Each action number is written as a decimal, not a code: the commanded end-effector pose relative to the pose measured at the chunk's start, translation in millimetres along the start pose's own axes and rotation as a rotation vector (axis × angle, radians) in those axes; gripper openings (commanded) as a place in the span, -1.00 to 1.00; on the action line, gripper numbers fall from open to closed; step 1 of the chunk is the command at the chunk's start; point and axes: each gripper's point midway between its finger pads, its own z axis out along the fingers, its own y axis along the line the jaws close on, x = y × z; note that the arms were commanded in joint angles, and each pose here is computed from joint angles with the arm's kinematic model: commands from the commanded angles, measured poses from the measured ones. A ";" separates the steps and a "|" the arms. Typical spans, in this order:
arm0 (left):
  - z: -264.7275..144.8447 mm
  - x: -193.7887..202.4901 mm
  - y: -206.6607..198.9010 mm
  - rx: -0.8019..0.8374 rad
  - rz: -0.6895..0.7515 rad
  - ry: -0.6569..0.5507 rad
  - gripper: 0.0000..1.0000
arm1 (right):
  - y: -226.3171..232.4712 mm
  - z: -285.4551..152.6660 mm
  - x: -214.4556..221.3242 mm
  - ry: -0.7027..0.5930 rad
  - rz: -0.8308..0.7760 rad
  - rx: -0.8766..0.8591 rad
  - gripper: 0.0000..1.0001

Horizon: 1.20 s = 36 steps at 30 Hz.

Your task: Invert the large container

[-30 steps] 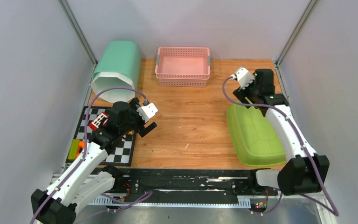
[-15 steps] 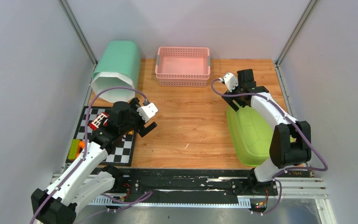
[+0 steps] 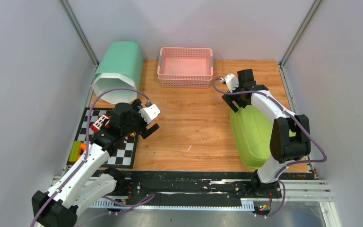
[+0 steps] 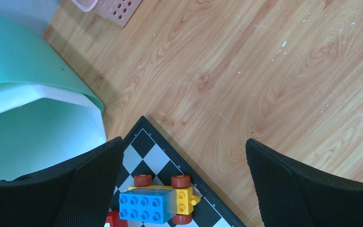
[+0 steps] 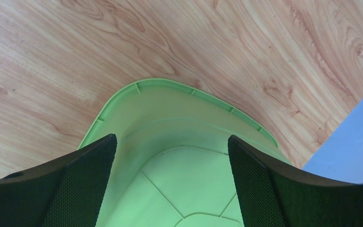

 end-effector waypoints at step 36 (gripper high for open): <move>0.5 -1.0 -1.6 0.001 0.015 -0.015 1.00 | -38.4 14.0 35.7 0.175 0.083 0.141 0.80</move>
